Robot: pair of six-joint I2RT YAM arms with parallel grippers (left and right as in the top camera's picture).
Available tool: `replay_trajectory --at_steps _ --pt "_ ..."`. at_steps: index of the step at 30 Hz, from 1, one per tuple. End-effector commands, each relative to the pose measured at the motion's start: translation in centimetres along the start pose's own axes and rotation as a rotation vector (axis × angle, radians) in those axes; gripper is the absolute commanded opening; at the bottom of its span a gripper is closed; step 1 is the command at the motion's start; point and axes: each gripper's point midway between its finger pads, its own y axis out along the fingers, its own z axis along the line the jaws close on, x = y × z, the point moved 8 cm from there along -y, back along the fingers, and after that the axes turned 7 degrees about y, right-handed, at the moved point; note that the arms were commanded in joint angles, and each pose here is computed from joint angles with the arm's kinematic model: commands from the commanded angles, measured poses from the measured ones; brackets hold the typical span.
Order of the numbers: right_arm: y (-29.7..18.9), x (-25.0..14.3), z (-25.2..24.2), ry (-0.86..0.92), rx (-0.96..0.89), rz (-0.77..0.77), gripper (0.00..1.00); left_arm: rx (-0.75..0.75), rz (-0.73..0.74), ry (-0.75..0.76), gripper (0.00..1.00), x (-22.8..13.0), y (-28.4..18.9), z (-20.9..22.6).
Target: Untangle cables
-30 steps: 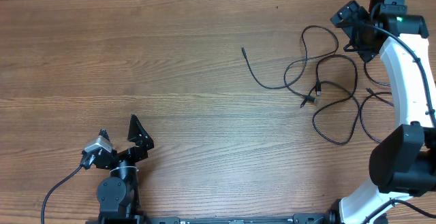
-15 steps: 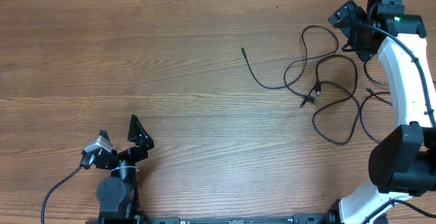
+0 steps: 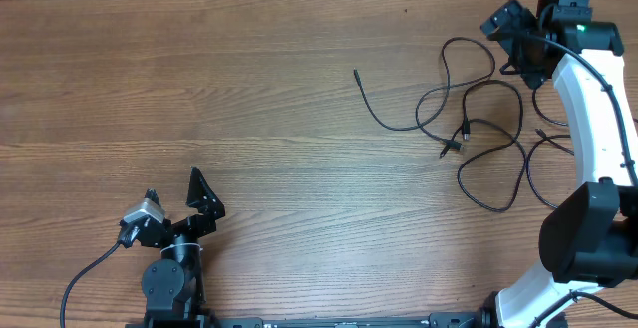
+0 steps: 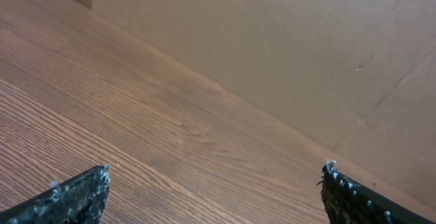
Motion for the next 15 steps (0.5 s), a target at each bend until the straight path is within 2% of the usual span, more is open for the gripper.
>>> replay_trajectory --at_steps 1,15 --pt "0.05 1.1 0.98 -0.001 0.058 -0.067 1.0 0.024 -0.015 0.014 0.99 0.1 -0.01 0.31" --pt "0.04 1.2 1.11 -0.001 0.065 -0.073 1.0 0.024 -0.015 0.014 0.99 0.11 -0.01 0.32"
